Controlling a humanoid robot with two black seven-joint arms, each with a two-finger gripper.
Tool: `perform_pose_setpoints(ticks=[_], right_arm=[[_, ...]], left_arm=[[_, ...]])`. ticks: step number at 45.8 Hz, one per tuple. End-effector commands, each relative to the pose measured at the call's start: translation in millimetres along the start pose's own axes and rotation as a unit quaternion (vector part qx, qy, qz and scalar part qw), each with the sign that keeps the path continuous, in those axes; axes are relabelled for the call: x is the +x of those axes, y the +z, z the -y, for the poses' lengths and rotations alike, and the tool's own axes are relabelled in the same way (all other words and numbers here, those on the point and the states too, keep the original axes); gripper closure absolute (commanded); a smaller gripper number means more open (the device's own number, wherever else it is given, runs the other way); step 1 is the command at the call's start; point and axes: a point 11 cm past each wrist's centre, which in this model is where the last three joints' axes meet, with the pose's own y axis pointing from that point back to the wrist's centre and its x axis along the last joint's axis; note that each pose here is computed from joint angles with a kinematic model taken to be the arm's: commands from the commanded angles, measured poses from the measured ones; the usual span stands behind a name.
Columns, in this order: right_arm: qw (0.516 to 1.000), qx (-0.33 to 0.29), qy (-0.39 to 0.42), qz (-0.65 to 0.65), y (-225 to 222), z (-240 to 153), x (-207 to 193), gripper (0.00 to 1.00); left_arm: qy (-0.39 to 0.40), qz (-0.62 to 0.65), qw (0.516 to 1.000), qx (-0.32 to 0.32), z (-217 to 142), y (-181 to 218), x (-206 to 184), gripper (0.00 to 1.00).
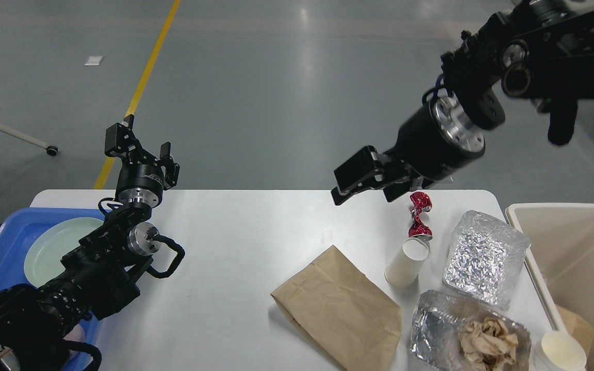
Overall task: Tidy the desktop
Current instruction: 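Lower the right gripper onto the brown paper bag and grasp it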
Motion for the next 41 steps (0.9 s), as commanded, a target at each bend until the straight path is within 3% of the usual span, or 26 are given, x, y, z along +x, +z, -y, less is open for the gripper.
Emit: perform_pose_setpoints(ticks=[1, 14, 31, 41], right_arm=[[0.999, -0.041, 0.013, -0.001, 45, 36, -14, 0.0], [0.996, -0.083, 0.022, 0.015, 104, 83, -43, 0.0], [0.999, -0.004, -0.011, 0.04, 53, 97, -64, 0.0], [0.999, 0.004, -0.034, 0.035, 46, 127, -83, 0.0]], left_arm=[[0.0, 0.0, 1.0, 0.0, 0, 0, 0, 0.0], [0.001, 0.0, 1.0, 0.001, 0, 0, 1, 0.0], [0.0, 0.001, 1.0, 0.0, 0, 0, 0, 0.0], [-0.001, 0.0, 1.0, 0.0, 0, 0, 0, 0.0]])
